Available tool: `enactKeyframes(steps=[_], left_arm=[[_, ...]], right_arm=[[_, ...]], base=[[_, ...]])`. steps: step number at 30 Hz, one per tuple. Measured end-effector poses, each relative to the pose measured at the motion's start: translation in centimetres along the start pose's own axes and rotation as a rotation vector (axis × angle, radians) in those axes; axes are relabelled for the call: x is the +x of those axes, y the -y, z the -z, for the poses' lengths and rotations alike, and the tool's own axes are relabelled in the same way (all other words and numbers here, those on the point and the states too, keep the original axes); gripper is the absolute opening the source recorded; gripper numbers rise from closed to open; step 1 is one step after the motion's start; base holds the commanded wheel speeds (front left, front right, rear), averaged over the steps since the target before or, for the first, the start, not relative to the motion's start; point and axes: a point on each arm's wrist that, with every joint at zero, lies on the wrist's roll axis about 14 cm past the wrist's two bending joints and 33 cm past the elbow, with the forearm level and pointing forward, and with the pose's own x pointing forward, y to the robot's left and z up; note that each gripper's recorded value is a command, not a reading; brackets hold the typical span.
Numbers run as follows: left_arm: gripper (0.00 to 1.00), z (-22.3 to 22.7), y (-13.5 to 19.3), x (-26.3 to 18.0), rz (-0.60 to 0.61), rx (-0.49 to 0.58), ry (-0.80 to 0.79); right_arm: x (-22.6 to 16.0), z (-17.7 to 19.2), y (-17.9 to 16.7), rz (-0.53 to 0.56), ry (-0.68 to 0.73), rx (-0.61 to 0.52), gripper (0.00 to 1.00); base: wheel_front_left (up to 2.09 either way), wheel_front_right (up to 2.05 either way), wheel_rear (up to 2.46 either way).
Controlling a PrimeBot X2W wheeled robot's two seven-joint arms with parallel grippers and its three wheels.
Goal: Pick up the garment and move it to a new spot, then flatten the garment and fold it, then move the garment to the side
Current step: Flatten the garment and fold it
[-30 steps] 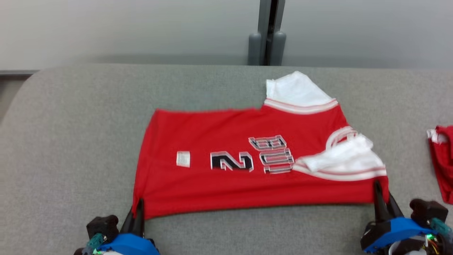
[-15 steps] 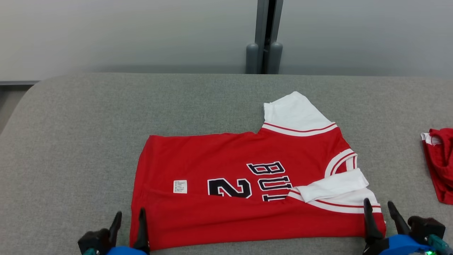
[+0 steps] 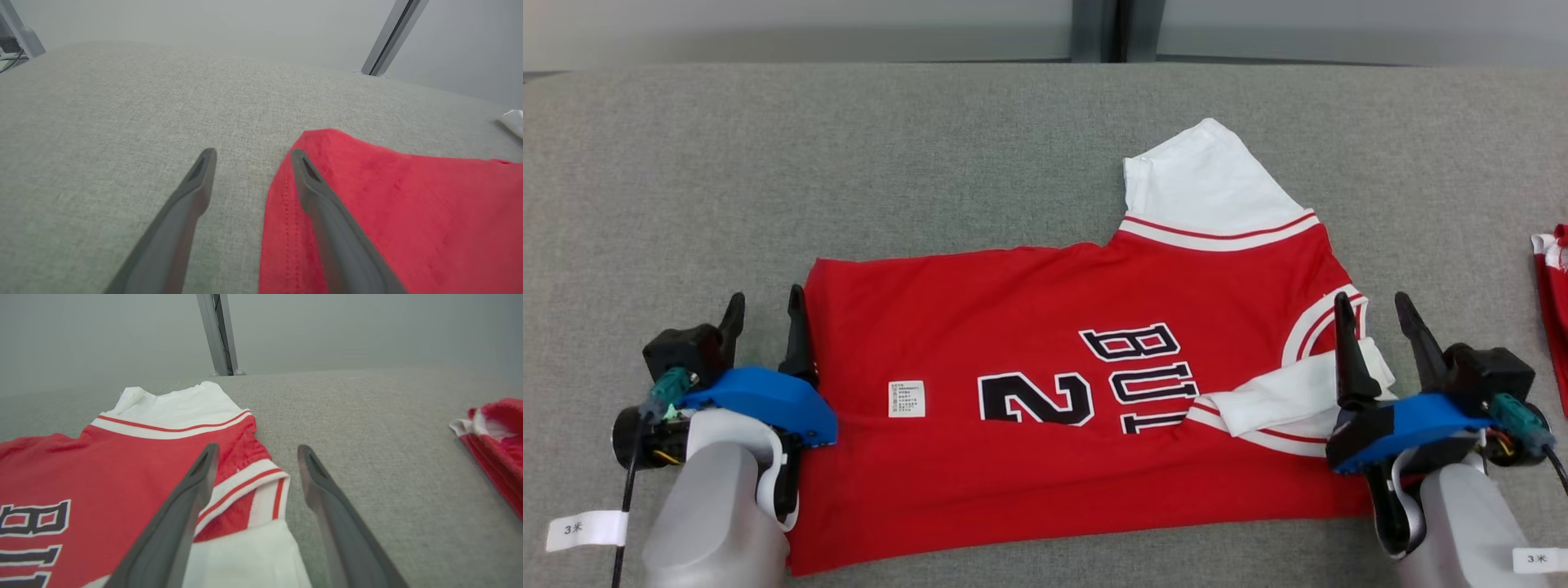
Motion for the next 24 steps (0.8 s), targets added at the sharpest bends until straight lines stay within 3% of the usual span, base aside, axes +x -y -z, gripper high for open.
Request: enactKeyframes(steps=[10, 18, 19, 21, 24], left_arm=[[1.0, 1.5, 0.7, 2.2, 0.036, 0.024, -0.071], [1.0, 2.9, 1.5, 2.5, 0.084, 0.086, -0.142], [0.84, 3.1, 1.7, 2.5, 0.094, 0.103, -0.157], [0.0, 3.5, 2.0, 2.7, 0.114, 0.132, -0.182], [0.0, 3.8, 2.6, 2.8, 0.136, 0.151, -0.215]], right_arm=[[3.6, -2.7, -1.4, -0.063, 0.064, -0.085, 1.0], [6.1, -3.3, -2.6, -0.124, 0.036, -0.165, 1.0], [6.6, -3.3, -2.8, -0.131, 0.024, -0.175, 1.0], [7.5, -3.2, -3.0, -0.144, -0.011, -0.213, 1.0], [9.2, -3.5, -2.8, -0.145, -0.057, -0.248, 1.0]], base=[[0.0, 0.0, 0.0], [0.0, 0.0, 0.0], [0.0, 0.0, 0.0], [0.0, 0.0, 0.0], [0.0, 0.0, 0.0]])
